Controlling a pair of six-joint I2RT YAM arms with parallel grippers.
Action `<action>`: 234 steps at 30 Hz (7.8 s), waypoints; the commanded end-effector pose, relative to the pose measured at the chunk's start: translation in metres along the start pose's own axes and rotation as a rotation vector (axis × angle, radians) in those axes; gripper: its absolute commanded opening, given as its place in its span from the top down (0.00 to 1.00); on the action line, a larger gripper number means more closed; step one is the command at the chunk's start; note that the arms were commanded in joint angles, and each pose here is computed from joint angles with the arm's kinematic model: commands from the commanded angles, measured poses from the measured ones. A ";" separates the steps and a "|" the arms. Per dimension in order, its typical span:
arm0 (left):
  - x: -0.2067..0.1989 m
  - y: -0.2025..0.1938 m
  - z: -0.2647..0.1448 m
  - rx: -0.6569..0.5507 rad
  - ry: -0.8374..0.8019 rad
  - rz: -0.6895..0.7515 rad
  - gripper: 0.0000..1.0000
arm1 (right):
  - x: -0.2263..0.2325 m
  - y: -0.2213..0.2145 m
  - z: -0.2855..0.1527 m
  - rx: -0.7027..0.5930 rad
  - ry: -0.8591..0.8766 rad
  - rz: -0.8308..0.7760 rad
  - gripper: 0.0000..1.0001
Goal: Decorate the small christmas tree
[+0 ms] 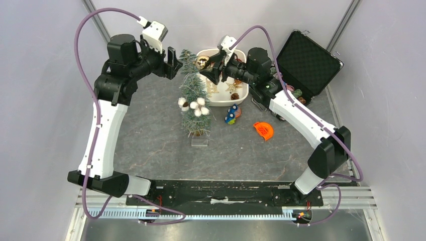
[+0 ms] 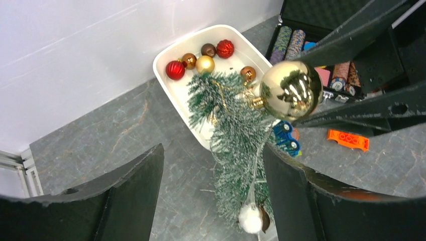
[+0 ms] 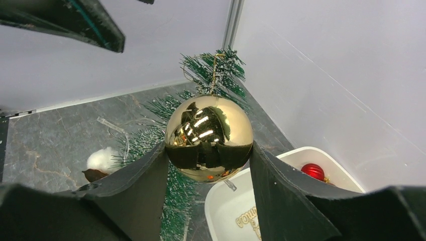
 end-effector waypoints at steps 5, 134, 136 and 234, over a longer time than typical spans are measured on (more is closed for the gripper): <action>0.015 0.020 0.024 -0.049 0.048 -0.008 0.22 | 0.008 0.018 -0.004 -0.077 -0.007 -0.003 0.73; 0.008 -0.010 0.058 -0.019 -0.072 -0.052 0.69 | 0.025 -0.013 -0.013 -0.011 0.014 0.025 0.42; 0.008 -0.010 0.058 -0.018 -0.072 -0.052 0.69 | 0.025 -0.013 -0.013 -0.012 0.015 0.025 0.40; 0.074 -0.129 0.004 0.147 0.400 -0.183 0.11 | -0.080 -0.084 -0.193 0.036 -0.892 0.220 0.04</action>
Point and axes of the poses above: each gripper's point midway between its finger pads, its own z axis out along the fingers, its own x axis along the line the jaws close on, y = z × x, the point moved 9 cm from there along -z, back along the fingers, and after that the axes turned 6 degrees about z, right-handed, at the moved point
